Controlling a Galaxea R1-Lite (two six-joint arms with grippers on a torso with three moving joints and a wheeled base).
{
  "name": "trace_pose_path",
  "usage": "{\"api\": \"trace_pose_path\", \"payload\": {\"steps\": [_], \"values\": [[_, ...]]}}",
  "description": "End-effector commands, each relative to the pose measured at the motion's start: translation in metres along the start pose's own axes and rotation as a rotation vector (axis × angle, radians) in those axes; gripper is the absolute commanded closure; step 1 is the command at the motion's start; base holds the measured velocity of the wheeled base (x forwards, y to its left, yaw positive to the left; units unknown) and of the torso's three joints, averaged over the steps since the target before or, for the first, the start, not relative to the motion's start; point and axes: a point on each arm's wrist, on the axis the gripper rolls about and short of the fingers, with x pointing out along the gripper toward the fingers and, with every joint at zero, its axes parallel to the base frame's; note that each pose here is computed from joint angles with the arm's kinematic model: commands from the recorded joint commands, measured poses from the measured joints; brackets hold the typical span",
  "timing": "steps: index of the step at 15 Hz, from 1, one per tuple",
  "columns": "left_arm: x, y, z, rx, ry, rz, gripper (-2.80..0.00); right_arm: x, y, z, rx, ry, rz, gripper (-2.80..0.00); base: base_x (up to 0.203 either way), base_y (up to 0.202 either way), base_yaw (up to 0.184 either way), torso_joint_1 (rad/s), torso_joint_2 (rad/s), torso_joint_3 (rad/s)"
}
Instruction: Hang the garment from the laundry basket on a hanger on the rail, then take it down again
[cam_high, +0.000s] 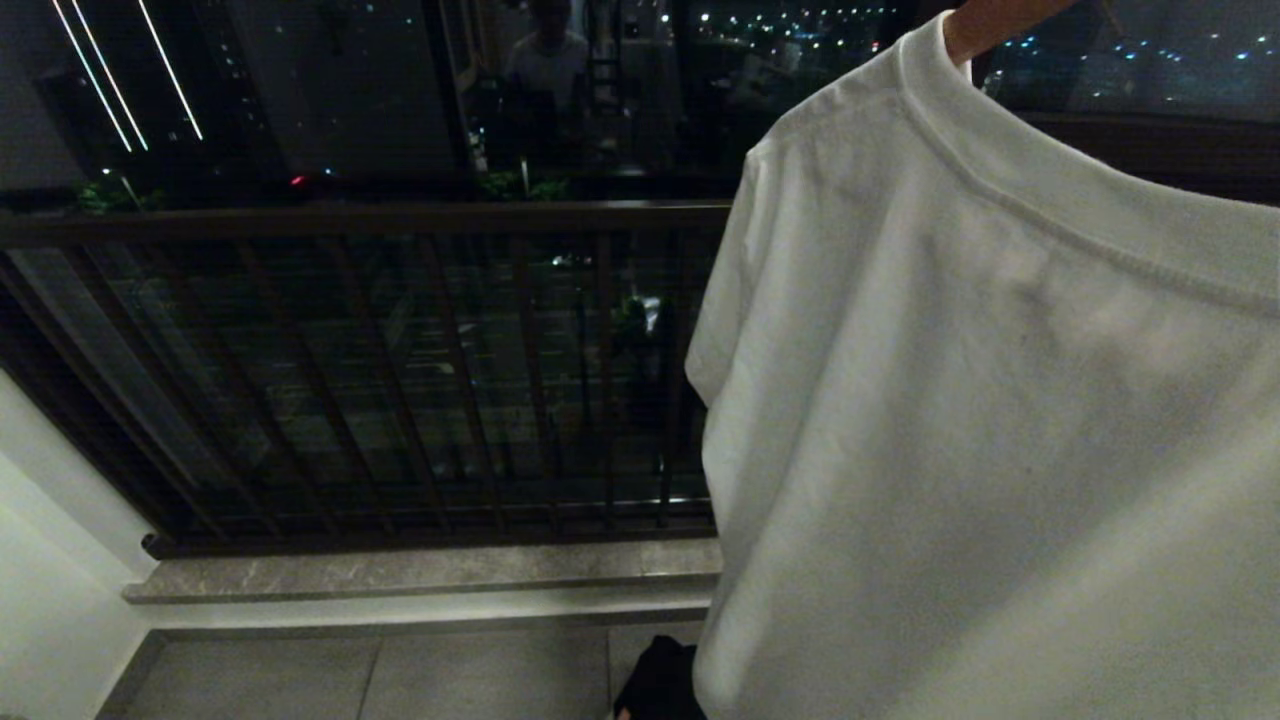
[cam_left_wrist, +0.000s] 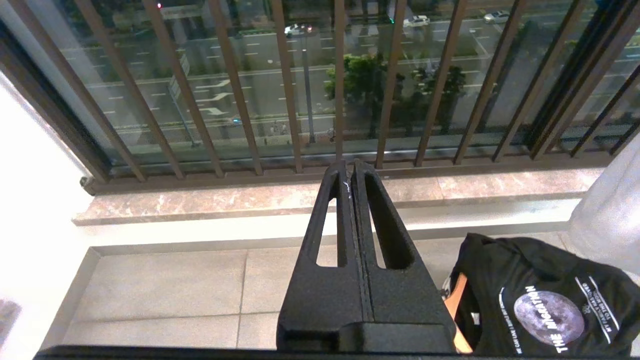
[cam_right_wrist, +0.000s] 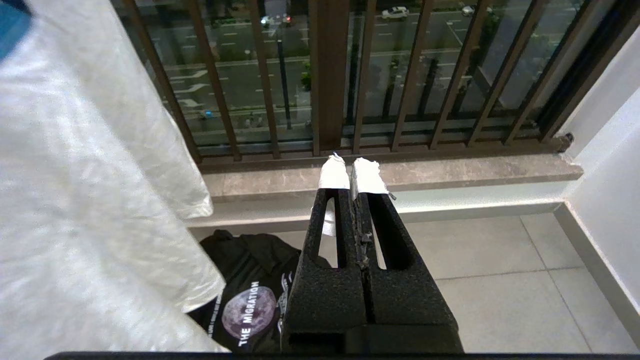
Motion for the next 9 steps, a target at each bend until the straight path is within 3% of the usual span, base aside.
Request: {"api": "trace_pose_path", "payload": {"steps": [1, 9], "values": [[0.0001, 0.0000, -0.0003, 0.000, 0.000, 0.000, 0.00, 0.0001, 0.0000, 0.0000, 0.000, 0.002, 0.000, 0.00, 0.000, 0.000, 0.000, -0.124, 0.32, 0.173], [0.0001, 0.0000, -0.0003, 0.000, 0.000, 0.000, 0.00, 0.0001, 0.0000, 0.0000, 0.000, 0.002, 0.000, 0.00, 0.000, 0.000, 0.000, -0.134, 0.32, 0.185]]}}
